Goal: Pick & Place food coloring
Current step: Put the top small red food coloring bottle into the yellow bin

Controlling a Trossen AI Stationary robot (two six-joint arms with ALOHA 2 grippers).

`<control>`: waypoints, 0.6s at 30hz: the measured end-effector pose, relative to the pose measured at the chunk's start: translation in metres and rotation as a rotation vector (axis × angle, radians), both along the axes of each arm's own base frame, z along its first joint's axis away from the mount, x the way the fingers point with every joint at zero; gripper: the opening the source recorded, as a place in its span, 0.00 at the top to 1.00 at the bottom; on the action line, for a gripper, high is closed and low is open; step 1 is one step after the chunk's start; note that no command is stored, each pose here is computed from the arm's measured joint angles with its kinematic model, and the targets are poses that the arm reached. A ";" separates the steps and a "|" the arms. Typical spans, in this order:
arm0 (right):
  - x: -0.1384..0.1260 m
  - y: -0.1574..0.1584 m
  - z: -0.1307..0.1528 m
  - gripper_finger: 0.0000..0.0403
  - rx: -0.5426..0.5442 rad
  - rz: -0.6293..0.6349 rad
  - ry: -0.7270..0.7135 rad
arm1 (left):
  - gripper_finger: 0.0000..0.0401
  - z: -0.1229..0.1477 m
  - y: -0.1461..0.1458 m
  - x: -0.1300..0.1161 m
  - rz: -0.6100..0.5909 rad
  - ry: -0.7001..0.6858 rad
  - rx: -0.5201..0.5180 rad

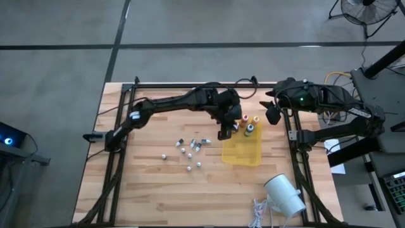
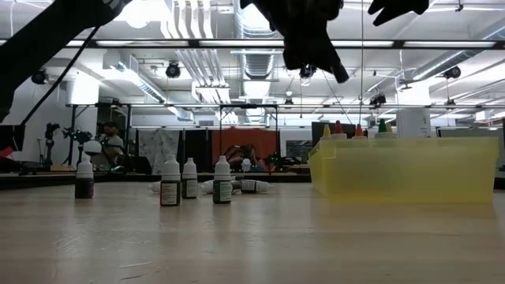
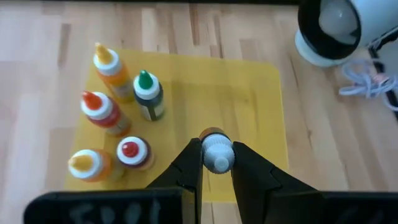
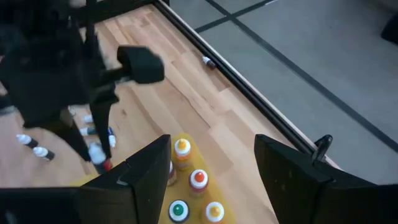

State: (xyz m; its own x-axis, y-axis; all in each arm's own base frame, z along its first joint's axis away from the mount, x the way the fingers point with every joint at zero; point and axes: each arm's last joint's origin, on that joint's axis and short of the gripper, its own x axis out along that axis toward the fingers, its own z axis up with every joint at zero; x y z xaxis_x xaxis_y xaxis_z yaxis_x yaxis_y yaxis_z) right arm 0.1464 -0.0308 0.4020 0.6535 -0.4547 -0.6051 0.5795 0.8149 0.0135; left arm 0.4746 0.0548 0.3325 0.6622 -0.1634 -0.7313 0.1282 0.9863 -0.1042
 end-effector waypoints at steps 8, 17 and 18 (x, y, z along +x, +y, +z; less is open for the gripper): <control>0.001 0.000 -0.004 0.45 0.014 -0.012 0.016 | 0.90 -0.032 -0.018 0.016 -0.079 0.062 0.031; 0.001 0.000 -0.008 0.45 0.023 -0.018 0.039 | 0.90 -0.051 -0.024 0.022 -0.053 0.126 0.089; 0.001 0.000 -0.008 0.45 0.023 -0.018 0.039 | 0.90 -0.052 -0.024 0.022 -0.048 0.133 0.094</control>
